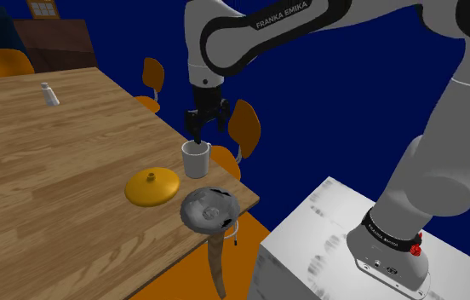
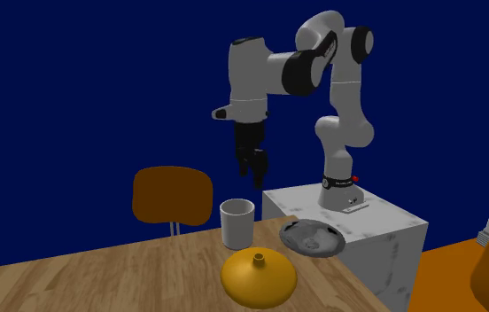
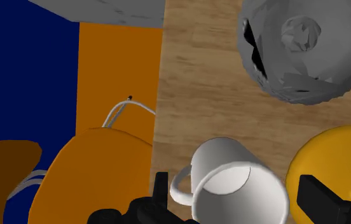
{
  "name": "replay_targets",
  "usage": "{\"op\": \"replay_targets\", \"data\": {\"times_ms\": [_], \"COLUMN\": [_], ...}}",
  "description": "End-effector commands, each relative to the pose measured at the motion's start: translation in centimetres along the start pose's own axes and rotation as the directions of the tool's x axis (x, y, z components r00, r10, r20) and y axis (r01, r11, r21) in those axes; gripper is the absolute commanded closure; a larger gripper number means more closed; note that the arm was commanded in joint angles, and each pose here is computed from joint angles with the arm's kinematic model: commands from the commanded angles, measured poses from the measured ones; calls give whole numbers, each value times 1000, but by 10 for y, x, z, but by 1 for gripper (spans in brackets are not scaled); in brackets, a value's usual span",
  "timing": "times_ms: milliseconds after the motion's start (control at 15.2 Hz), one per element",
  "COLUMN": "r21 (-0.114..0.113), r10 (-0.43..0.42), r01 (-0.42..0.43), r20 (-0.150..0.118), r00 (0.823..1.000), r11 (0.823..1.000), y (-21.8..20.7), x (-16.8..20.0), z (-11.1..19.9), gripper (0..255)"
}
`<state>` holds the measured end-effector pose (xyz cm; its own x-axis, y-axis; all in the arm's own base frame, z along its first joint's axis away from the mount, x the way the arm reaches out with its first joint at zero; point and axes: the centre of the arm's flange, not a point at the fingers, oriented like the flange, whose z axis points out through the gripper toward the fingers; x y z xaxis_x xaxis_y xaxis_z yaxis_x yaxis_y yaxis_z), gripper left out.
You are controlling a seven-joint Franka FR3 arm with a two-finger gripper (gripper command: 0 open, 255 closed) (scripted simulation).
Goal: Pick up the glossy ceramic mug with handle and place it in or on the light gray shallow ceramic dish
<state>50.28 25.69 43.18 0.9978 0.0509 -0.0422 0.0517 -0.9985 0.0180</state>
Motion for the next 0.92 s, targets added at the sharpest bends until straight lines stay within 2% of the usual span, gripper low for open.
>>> {"op": "replay_targets", "data": {"times_ms": [0,330,858], "r21": [-9,-32,-32], "r10": [-13,-45,-45], "r01": [13,45,45], "r20": [0,0,0], "r00": [1000,999,999], "r11": [1000,998,998], "y": [-20,-68,-67], "x": [16,50,50], "z": [12,41,81], "gripper": [0,0,0]}}
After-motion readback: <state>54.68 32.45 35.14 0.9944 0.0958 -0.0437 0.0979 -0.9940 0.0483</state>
